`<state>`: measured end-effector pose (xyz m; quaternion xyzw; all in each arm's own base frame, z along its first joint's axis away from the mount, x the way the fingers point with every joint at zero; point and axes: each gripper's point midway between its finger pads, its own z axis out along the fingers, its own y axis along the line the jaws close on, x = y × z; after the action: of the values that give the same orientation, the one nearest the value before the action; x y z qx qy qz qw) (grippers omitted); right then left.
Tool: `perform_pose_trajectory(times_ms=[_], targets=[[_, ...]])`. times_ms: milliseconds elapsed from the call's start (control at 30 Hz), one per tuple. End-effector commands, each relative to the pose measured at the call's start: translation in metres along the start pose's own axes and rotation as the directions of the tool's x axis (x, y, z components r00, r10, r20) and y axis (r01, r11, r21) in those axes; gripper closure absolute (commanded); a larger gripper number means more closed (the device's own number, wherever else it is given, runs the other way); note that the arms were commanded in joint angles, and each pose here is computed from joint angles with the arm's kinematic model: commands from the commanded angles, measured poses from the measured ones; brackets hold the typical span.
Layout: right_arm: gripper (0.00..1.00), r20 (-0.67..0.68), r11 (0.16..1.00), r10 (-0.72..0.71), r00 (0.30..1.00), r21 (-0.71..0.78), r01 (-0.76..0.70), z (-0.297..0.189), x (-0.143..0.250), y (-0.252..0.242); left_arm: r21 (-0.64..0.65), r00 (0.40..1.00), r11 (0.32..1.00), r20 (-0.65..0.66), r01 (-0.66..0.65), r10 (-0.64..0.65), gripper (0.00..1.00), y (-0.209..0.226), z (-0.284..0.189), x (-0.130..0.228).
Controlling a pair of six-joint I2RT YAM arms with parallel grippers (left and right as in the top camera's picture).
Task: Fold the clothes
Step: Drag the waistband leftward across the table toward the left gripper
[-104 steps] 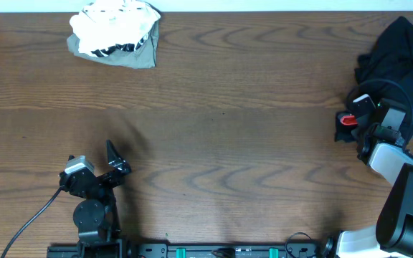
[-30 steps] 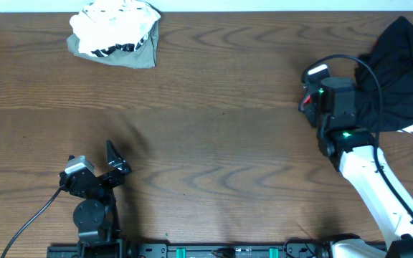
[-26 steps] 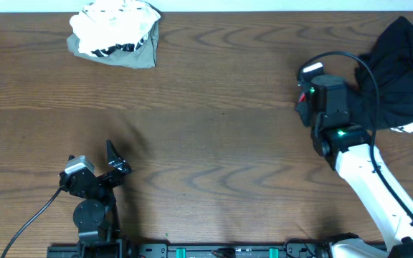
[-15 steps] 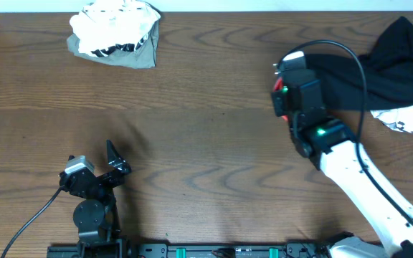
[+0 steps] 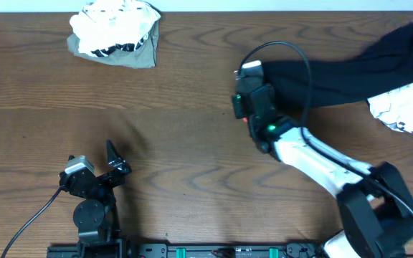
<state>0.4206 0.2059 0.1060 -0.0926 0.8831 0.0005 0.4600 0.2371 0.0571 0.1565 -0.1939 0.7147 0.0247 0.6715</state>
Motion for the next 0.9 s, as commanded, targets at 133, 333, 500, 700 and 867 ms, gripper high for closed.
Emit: perform_pose_trajectory(times_ms=[133,333,500,700,867], targets=[[0.99,-0.01,0.995,0.037,0.999,-0.097,-0.038,0.007,0.016,0.06,-0.023,0.999,1.0,-0.043,-0.016,0.015,0.02,0.006,0.001,0.016],[0.99,-0.015,0.983,0.074,0.997,-0.165,-0.076,-0.003,0.02,0.102,-0.022,0.999,1.0,-0.043,-0.016,0.015,0.02,0.006,0.001,0.016],[0.99,-0.021,0.965,0.143,0.989,-0.218,-0.144,-0.017,0.02,0.13,-0.023,0.999,1.0,-0.043,-0.016,0.015,0.02,0.006,0.001,0.016],[0.99,-0.008,0.935,0.177,0.984,-0.31,-0.171,-0.042,0.02,0.172,-0.023,0.999,1.0,-0.043,-0.016,0.015,0.02,0.006,0.001,0.016],[0.99,-0.017,0.901,0.258,0.966,-0.357,-0.247,-0.055,0.019,0.193,-0.023,0.999,1.0,-0.043,-0.016,0.015,0.02,0.006,0.001,0.016]])
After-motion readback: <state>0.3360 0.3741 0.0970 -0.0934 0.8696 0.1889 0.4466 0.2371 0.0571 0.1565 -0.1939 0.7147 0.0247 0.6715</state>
